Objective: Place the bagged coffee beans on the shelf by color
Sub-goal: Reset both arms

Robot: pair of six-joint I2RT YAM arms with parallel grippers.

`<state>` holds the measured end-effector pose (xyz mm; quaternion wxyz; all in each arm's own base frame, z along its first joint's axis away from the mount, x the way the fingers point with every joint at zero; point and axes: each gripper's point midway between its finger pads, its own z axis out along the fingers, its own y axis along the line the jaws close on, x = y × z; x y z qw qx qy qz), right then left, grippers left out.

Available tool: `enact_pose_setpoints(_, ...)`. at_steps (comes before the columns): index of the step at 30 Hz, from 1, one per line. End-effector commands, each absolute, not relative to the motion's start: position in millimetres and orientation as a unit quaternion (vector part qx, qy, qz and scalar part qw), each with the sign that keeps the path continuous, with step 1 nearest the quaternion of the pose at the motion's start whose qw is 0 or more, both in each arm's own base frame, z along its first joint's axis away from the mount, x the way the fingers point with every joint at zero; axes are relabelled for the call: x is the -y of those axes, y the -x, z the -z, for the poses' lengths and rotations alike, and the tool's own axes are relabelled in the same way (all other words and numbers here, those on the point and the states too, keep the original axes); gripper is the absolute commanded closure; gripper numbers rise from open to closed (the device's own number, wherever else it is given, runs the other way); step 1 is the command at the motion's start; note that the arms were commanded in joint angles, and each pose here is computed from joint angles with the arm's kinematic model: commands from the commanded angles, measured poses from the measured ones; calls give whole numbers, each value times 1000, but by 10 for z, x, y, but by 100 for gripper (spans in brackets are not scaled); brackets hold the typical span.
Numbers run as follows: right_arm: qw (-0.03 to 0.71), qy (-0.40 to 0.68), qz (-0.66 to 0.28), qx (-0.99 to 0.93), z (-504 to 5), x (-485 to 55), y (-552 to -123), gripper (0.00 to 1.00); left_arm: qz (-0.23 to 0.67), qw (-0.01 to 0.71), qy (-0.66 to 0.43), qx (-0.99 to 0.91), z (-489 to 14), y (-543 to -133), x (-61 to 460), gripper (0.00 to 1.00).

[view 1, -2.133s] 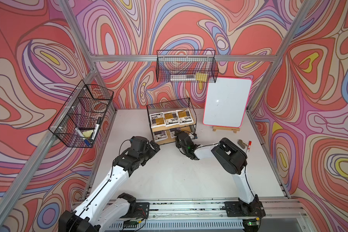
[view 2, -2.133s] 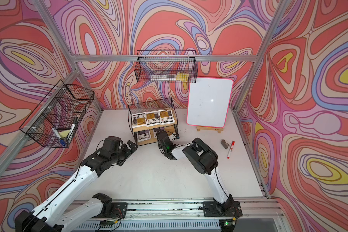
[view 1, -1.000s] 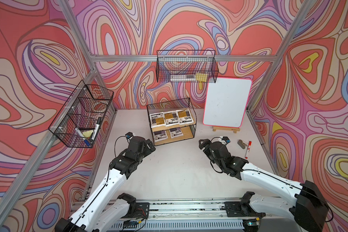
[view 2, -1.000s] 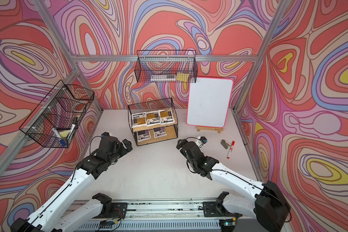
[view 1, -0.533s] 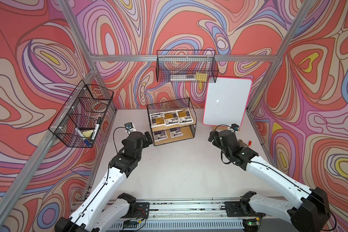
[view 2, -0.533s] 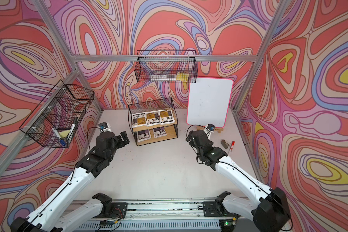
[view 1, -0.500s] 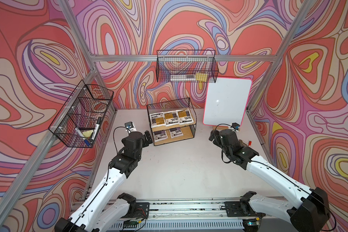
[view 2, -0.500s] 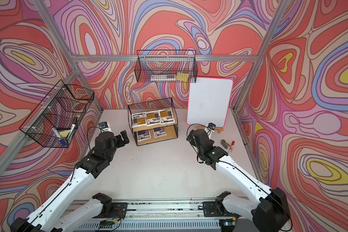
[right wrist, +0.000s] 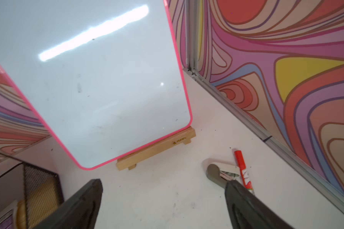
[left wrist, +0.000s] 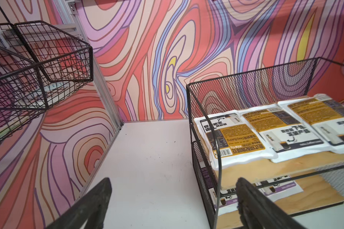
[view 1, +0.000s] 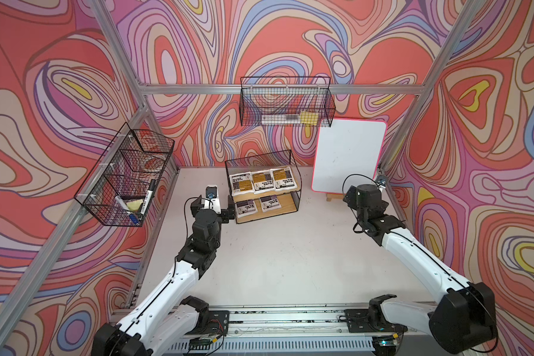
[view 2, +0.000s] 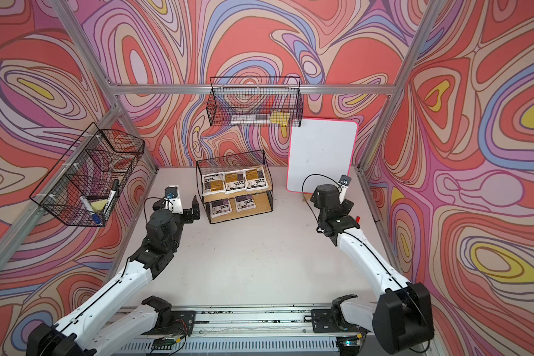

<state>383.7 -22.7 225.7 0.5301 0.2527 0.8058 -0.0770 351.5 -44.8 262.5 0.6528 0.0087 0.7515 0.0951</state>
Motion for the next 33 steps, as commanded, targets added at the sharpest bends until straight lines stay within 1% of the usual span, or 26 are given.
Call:
enact_pose_setpoints(1, 526, -265, 102, -801, -2068, 565, -3899, 2, -140, 644, -21, -752, -2435, -3640, 371, 1)
enact_pose_setpoints(3, 508, -276, 150, -802, -1915, 791, -3884, 2, -152, 626, -25, -764, -2261, -3720, 353, 1)
enact_pose_setpoints(5, 507, -267, 197, -796, -1850, 898, -3895, 2, -153, 613, -10, -775, -2116, -3766, 278, 1)
enact_pose_setpoints(8, 526, -257, 210, -783, -1726, 924, -3953, 2, -142, 602, 20, -785, -1980, -3802, 144, 1)
enact_pose_setpoints(12, 554, -238, 179, -777, -1494, 820, -4084, 2, -147, 592, 30, -792, -1846, -3824, 15, 1)
enact_pose_setpoints(15, 552, -208, 160, -792, -1191, 716, -4140, 2, -151, 569, 34, -808, -1538, -3711, -95, 1)
enact_pose_setpoints(18, 587, -179, 138, -777, -1174, 623, -4142, 2, -133, 580, 40, -803, -1383, -3673, -117, 1)
enact_pose_setpoints(22, 615, -112, 95, -775, -1158, 386, -4153, 2, -120, 591, 11, -797, -1208, -3759, -46, 1)
enact_pose_setpoints(24, 608, -83, 72, -786, -1050, 263, -4199, 2, -108, 586, -7, -803, -1071, -3822, 14, 1)
enact_pose_setpoints(25, 619, -77, 76, -778, -1033, 263, -4229, 2, -111, 588, -5, -801, -1070, -3862, -6, 1)
enact_pose_setpoints(26, 599, -79, 68, -794, -968, 251, -4238, 2, -101, 581, 0, -808, -1060, -3883, -19, 1)
enact_pose_setpoints(27, 598, -77, 61, -795, -958, 252, -4238, 2, -88, 567, -4, -819, -1008, -3882, -16, 1)
enact_pose_setpoints(28, 608, -76, 66, -787, -993, 264, -4250, 2, -78, 567, -8, -820, -988, -3894, -5, 1)
enact_pose_setpoints(29, 596, -79, 60, -797, -957, 255, -4243, 2, -64, 569, -13, -820, -945, -3904, 12, 1)
enact_pose_setpoints(31, 601, -78, 62, -793, -967, 258, -4248, 2, -42, 574, -21, -817, -893, -3945, 31, 1)
enact_pose_setpoints(33, 604, -79, 62, -791, -980, 260, -4250, 2, -14, 548, -5, -837, -833, -3935, -36, 1)
